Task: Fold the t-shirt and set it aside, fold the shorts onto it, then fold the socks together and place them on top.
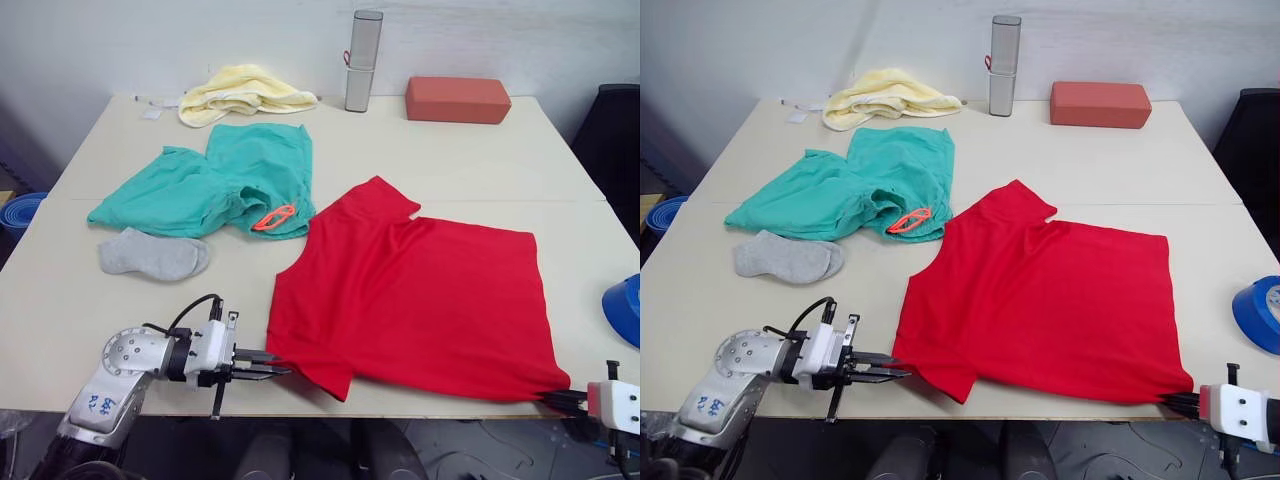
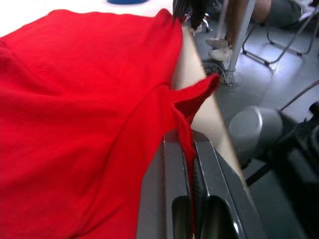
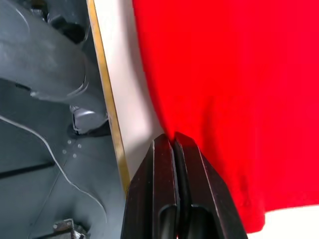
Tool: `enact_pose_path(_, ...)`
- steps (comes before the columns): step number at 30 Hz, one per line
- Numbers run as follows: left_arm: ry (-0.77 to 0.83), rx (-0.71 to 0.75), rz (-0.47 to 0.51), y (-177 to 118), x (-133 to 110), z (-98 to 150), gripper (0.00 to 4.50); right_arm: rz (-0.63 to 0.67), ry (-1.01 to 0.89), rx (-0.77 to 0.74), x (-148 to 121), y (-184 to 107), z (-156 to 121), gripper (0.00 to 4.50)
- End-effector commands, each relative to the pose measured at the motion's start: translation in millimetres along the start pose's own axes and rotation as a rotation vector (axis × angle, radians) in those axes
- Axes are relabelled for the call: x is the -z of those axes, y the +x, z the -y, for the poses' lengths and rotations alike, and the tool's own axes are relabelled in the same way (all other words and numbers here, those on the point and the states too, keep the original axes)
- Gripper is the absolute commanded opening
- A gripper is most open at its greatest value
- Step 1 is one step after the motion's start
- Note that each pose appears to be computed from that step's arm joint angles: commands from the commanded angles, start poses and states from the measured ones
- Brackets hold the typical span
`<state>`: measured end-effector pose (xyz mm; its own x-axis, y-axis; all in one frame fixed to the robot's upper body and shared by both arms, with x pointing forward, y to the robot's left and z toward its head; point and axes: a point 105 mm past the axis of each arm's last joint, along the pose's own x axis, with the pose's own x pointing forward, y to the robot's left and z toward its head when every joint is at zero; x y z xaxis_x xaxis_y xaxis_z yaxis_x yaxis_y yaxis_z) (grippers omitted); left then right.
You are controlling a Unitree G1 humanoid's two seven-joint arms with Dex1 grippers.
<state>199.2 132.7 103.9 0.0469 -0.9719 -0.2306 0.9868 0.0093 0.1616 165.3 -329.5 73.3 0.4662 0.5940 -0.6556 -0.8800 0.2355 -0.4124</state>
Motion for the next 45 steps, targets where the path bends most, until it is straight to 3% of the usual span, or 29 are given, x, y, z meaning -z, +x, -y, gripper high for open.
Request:
enact_pose_path(1,0.009,-0.044,-0.007,-8,-8,1,0.0,0.008,-0.014,0.018,-1,-7,6,0.01)
enact_pose_path(9,-0.01,-0.111,-0.074,-30,-4,-5,0.0,0.074,0.03,-0.029,-11,-8,2,0.01)
enact_pose_path(18,-0.036,-0.047,-0.141,-36,1,1,0.0,0.064,0.1,-0.128,-16,-15,-30,0.01)
enact_pose_path(25,-0.003,0.09,-0.17,-26,4,12,0.0,0.056,0.174,-0.179,-25,-21,-54,0.01)
enact_pose_path(29,-0.03,0.028,-0.121,-27,-4,2,0.0,0.081,0.178,-0.13,-32,-17,-47,0.01)
enact_pose_path(37,-0.04,0.033,-0.144,-37,-6,0,0.0,0.095,0.176,-0.136,-33,-9,-43,0.01)
enact_pose_path(45,-0.2,0.037,-0.134,-46,-13,-11,0.0,0.089,0.318,-0.114,-34,-18,-37,0.01)
